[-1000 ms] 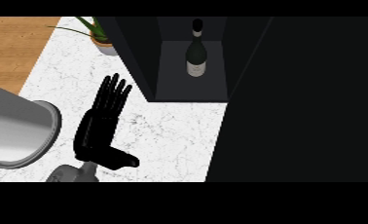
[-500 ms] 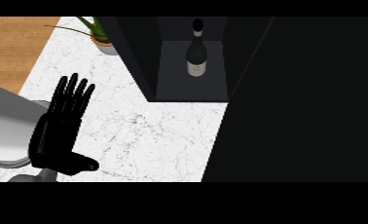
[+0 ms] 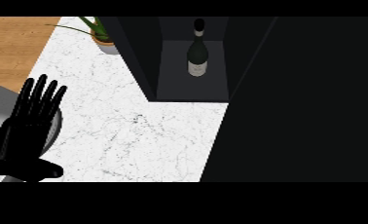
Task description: Pick up the wine, place it into the cabinet and close the cabinet
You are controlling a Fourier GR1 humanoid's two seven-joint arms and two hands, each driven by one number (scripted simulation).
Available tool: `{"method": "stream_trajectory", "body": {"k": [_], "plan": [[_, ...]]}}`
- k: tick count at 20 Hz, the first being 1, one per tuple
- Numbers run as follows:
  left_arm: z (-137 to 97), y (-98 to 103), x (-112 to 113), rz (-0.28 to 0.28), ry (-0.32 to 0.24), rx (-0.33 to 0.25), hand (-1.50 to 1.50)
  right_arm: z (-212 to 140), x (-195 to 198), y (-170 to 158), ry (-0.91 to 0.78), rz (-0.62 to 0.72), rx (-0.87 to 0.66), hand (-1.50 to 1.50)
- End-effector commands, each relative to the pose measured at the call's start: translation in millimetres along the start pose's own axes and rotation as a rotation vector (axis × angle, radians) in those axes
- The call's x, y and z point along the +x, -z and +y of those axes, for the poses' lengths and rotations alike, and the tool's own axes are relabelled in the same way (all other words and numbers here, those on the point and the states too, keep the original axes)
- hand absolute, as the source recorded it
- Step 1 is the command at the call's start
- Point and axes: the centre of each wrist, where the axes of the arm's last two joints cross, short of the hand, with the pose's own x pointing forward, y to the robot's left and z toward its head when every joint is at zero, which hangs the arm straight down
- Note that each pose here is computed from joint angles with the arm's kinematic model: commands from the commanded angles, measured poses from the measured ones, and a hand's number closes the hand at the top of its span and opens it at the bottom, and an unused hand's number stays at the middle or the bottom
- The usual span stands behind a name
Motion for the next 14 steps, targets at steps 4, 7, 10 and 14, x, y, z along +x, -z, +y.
{"method": "stream_trajectory", "body": {"k": [4,7,10,14], "plan": [[26,7,22,-0.007,0.012,0.007,-1.50,14,44,4,0.187,-0.155,0.024,1.50],[26,5,26,-0.007,0.004,-0.021,-1.50,13,41,9,0.192,-0.148,0.041,1.50],[23,4,23,0.001,-0.010,-0.032,-1.50,10,34,20,0.199,-0.148,0.029,1.50],[32,11,24,0.008,0.021,-0.040,-1.50,13,23,35,0.172,-0.150,0.071,1.50]]}}
